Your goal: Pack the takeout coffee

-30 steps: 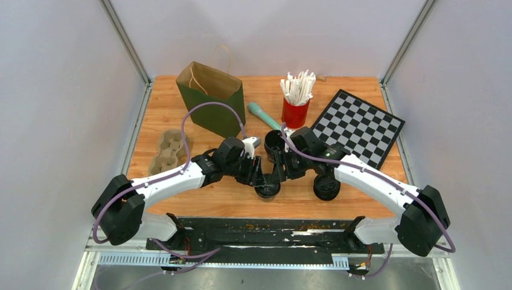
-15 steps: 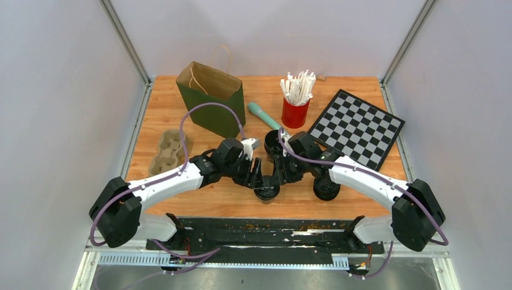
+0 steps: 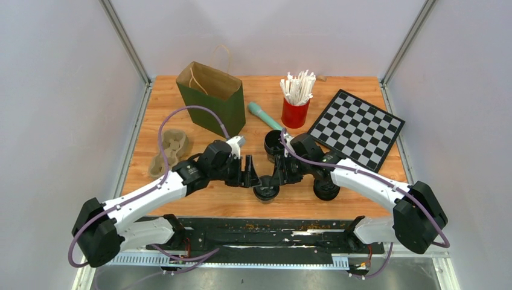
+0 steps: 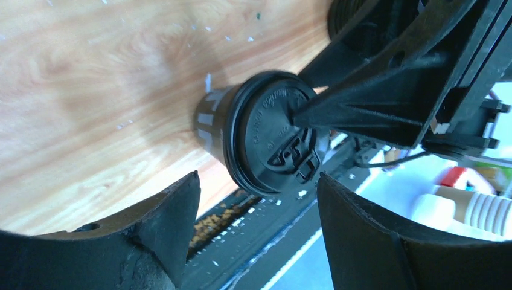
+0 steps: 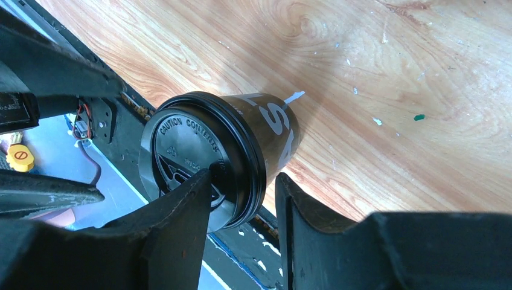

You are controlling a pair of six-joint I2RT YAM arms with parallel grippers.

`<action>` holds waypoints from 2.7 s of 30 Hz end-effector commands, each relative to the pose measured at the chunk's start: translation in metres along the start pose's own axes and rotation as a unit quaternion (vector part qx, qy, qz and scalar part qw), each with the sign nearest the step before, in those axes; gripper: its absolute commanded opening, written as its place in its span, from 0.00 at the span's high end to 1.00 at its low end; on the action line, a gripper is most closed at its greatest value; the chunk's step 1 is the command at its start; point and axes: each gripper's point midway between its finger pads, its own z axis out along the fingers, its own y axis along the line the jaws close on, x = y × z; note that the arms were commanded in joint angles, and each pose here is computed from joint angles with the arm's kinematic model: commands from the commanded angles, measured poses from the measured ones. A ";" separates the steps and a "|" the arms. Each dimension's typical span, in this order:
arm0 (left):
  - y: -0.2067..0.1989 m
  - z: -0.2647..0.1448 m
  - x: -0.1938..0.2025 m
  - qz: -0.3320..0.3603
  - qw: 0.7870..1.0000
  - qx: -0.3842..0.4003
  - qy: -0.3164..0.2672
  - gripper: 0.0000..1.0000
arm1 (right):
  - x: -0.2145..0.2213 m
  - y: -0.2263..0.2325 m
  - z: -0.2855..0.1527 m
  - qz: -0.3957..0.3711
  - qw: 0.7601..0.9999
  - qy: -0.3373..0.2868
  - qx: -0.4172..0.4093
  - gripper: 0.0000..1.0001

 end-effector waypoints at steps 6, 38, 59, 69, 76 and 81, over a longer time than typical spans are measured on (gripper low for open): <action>-0.021 0.000 0.006 -0.119 0.988 0.093 -0.038 0.27 | 0.012 -0.015 0.000 0.011 0.999 0.009 0.028 0.57; 0.039 0.028 0.059 -0.193 0.981 0.006 0.004 0.54 | 0.030 -0.027 0.008 0.025 0.999 0.021 0.032 0.58; 0.047 0.031 0.072 -0.218 0.976 -0.006 0.021 0.56 | 0.023 -0.017 0.006 0.001 1.000 0.009 0.007 0.58; 0.019 0.009 0.041 -0.198 0.979 0.037 -0.024 0.30 | -0.013 0.018 -0.013 -0.052 0.998 -0.010 -0.032 0.41; 0.018 0.004 0.023 -0.143 0.989 0.008 -0.037 0.24 | -0.019 0.027 -0.031 -0.060 0.998 -0.012 -0.032 0.28; 0.018 0.005 0.009 -0.100 0.994 -0.022 -0.034 0.21 | -0.009 0.022 -0.035 -0.047 0.999 -0.006 -0.027 0.29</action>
